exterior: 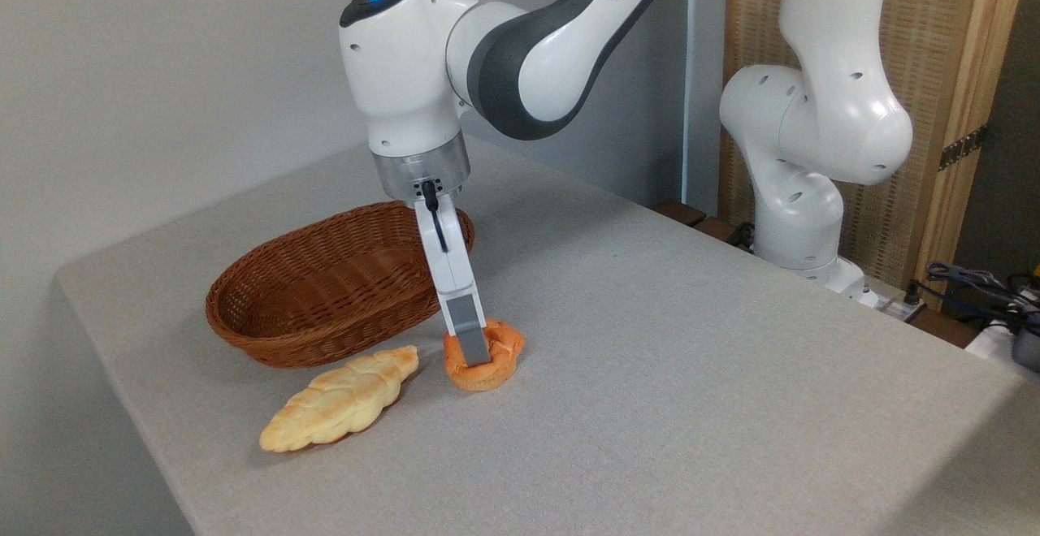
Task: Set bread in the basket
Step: 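Close the gripper on the orange bread roll, then lift the roll and carry it into the wicker basket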
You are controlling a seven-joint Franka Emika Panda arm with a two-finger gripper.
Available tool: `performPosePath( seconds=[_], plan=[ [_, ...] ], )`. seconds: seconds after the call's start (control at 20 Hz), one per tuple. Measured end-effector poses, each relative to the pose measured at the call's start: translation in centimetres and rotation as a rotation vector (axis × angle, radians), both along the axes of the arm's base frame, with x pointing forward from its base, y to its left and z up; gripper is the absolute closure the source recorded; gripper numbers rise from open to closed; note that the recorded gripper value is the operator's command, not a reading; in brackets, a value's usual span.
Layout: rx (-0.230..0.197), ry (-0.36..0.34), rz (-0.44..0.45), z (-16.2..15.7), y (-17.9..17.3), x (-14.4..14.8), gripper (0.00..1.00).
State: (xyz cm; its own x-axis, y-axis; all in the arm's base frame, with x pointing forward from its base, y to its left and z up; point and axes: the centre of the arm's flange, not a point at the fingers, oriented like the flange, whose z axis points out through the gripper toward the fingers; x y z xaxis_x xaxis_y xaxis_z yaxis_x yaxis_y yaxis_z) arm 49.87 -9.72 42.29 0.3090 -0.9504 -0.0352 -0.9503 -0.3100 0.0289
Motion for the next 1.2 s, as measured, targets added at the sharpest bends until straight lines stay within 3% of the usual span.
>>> performPosePath(
  seconds=[0.25,0.55,0.85,0.95,1.1,1.2],
  plan=[
    [0.001,-0.001,-0.001,0.0,0.0,0.0,0.51],
    [0.001,-0.002,-0.001,0.0,0.0,0.0,0.63],
    [0.001,-0.002,-0.001,0.0,0.0,0.0,0.64],
    [0.000,-0.003,0.000,0.1,0.0,0.0,0.69],
    [-0.018,0.020,0.016,0.7,0.0,0.0,0.70],
    [-0.041,0.044,0.030,2.8,-0.2,0.3,0.70]
  ],
)
